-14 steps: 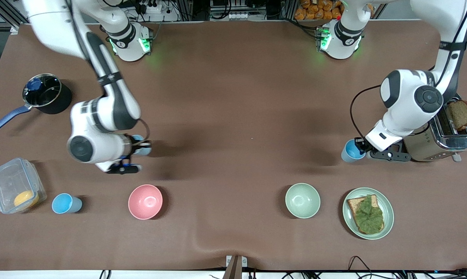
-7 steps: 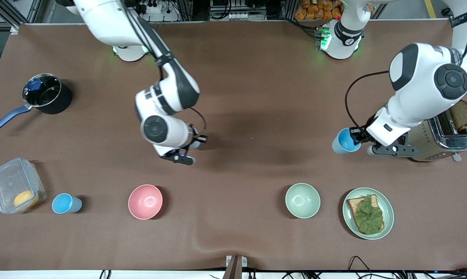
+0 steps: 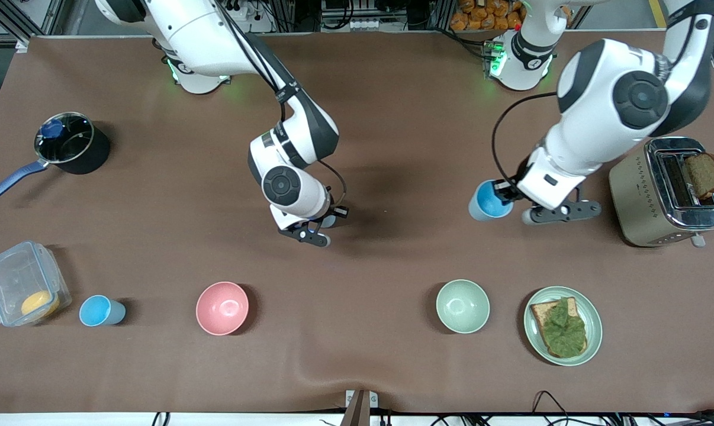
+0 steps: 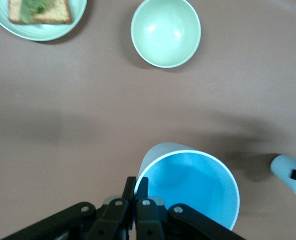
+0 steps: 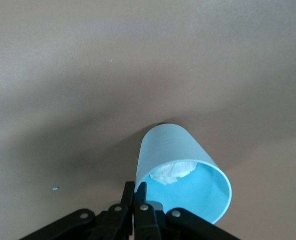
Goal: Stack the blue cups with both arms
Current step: 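Carry both held blue cups toward the middle of the table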
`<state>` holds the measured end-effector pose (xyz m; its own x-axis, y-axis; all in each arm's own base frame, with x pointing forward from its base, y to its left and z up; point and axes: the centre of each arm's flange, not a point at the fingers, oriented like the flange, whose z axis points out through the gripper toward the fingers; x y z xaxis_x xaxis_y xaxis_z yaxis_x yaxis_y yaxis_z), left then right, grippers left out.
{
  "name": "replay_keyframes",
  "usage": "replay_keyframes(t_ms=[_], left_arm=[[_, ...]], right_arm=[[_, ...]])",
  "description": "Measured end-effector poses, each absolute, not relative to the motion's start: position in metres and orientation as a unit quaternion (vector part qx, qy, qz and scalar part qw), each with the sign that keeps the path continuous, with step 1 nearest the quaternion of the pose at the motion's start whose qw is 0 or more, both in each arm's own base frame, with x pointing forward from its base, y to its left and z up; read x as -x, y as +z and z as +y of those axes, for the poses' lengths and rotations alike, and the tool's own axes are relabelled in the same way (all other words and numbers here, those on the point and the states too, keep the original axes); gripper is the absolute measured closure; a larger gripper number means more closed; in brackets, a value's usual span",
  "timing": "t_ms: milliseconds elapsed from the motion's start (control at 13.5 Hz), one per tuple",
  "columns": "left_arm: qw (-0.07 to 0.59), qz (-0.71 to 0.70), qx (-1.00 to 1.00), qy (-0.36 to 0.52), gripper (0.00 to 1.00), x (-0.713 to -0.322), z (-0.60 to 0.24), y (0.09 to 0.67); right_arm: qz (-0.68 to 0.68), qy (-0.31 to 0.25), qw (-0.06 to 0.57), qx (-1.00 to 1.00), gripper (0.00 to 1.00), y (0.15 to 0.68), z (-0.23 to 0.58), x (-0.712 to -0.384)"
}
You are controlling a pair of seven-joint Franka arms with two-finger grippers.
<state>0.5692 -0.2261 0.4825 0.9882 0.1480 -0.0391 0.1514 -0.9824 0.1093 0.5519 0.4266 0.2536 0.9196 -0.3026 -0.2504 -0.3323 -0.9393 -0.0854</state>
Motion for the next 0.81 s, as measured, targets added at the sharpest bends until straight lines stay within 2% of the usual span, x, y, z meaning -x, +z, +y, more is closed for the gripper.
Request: replay_keyframes(t_ms=[74,222,444,741,815], left_arm=[[0.058,0.079,-0.995,-0.017,0.97,-0.567,-0.236,0.483],[0.062,0.077,-0.995,-0.019,0.97,-0.564,-0.251,0.483],[0.065,0.069,-0.995,-0.02,0.97,-0.561,-0.266,0.483],[0.065,0.112,-0.991,-0.037,0.97,-0.548,-0.308,0.472],[0.066,0.124,-0.989,-0.042,0.97,-0.544,-0.325,0.469]], right_arm=[[0.163,0.118,0.063,0.978,0.93,0.253,0.427,-0.552],[0.163,0.116,0.064,0.978,0.74,0.255,0.427,-0.553],[0.157,0.101,0.081,0.979,0.4,0.279,0.437,-0.562],[0.172,0.125,0.064,0.975,0.0,0.312,0.403,-0.586],[0.178,0.133,0.062,0.973,0.0,0.323,0.379,-0.599]])
